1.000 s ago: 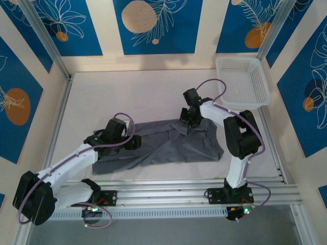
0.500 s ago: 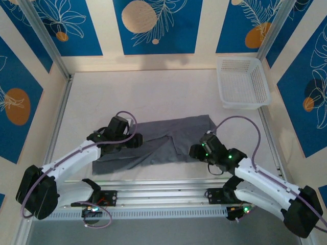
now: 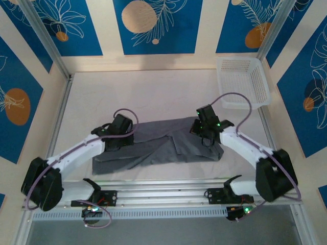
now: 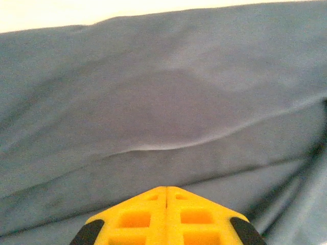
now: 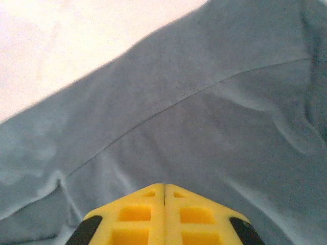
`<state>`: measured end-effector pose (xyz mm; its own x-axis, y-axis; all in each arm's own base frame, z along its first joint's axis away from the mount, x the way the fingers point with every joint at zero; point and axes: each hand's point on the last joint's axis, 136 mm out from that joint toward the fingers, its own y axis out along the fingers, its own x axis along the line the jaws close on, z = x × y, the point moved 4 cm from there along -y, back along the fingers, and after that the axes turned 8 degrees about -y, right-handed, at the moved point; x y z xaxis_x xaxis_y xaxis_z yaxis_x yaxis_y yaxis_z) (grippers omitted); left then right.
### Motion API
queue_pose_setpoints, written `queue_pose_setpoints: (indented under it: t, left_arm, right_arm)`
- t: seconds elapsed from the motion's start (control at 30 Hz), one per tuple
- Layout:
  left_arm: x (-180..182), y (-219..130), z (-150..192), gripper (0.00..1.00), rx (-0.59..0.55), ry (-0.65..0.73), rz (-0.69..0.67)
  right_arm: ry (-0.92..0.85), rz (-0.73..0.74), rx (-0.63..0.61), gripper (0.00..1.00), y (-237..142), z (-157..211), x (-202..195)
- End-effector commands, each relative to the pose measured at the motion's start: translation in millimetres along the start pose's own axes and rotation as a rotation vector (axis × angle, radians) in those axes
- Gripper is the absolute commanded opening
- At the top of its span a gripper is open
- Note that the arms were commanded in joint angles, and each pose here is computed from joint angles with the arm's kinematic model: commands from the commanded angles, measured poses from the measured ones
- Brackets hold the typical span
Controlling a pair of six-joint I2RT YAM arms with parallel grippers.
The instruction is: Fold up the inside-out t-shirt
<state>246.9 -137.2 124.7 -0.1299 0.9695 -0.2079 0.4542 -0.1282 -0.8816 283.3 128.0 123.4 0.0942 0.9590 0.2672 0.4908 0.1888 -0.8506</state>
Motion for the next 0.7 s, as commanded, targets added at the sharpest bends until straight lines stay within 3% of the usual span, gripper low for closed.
queue_pose_setpoints:
  t: [0.0,0.13,0.4,0.67]
  left_arm:
    - [21.0,7.8,-16.8,0.00,-0.013,-0.062,-0.185]
    - [30.5,36.3,-34.4,0.00,0.015,-0.133,-0.230]
    - [36.6,93.0,-58.5,0.00,0.097,-0.190,-0.249]
    - [16.2,167.8,-109.1,0.00,0.181,-0.224,-0.188]
  right_arm:
    - [-0.028,0.023,0.070,0.00,21.3,-7.0,-0.2]
    - [-0.053,0.103,0.188,0.00,43.4,-5.3,-12.4]
    - [0.038,0.120,0.297,0.00,66.1,2.2,-36.2]
    - [0.068,0.030,0.430,0.00,63.5,26.9,-17.4]
